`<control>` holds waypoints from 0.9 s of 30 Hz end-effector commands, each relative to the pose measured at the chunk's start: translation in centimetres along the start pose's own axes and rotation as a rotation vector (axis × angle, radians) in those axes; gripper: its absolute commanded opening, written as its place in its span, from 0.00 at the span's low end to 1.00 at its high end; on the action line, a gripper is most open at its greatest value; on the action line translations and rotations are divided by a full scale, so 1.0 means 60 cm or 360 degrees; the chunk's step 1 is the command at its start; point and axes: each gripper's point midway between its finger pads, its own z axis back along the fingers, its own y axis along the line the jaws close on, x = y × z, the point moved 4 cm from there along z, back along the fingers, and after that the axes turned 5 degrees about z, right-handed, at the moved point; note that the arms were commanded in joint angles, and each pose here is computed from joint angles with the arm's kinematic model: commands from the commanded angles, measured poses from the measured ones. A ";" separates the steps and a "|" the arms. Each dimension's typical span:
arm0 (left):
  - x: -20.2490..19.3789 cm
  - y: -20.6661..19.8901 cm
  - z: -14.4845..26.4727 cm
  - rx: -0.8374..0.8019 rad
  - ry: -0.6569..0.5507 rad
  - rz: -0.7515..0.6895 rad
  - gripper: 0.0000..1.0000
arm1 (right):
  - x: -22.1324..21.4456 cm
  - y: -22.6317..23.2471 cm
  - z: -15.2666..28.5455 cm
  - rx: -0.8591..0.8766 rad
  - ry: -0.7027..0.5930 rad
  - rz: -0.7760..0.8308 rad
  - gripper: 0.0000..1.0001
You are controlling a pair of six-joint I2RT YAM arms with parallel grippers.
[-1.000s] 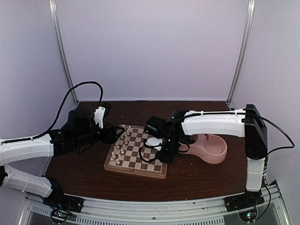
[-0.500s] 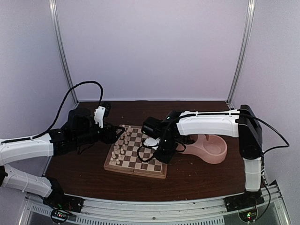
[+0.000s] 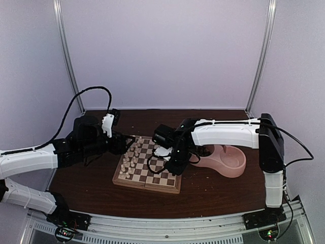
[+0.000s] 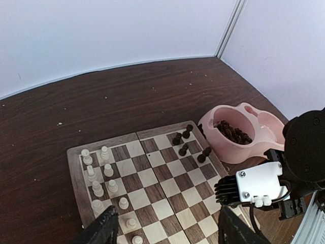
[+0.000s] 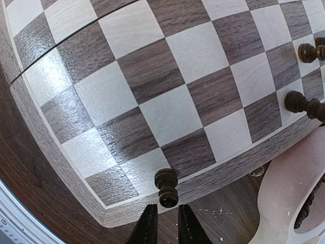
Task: Set up the chess pieces on the board
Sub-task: Place the chess pile on the chessboard.
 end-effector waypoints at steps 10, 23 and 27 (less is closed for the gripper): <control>0.025 -0.014 0.003 -0.0054 -0.0045 -0.0008 0.69 | 0.024 0.001 0.043 -0.0005 -0.0260 -0.0002 0.37; -0.025 -0.064 -0.053 -0.0236 0.0218 -0.0081 0.64 | -0.034 -0.148 0.131 -0.0452 -0.1100 -0.0600 0.40; -0.052 -0.122 -0.074 -0.0226 0.0326 -0.0306 0.62 | -0.067 -0.207 0.095 -0.0462 -0.1089 -0.0885 0.38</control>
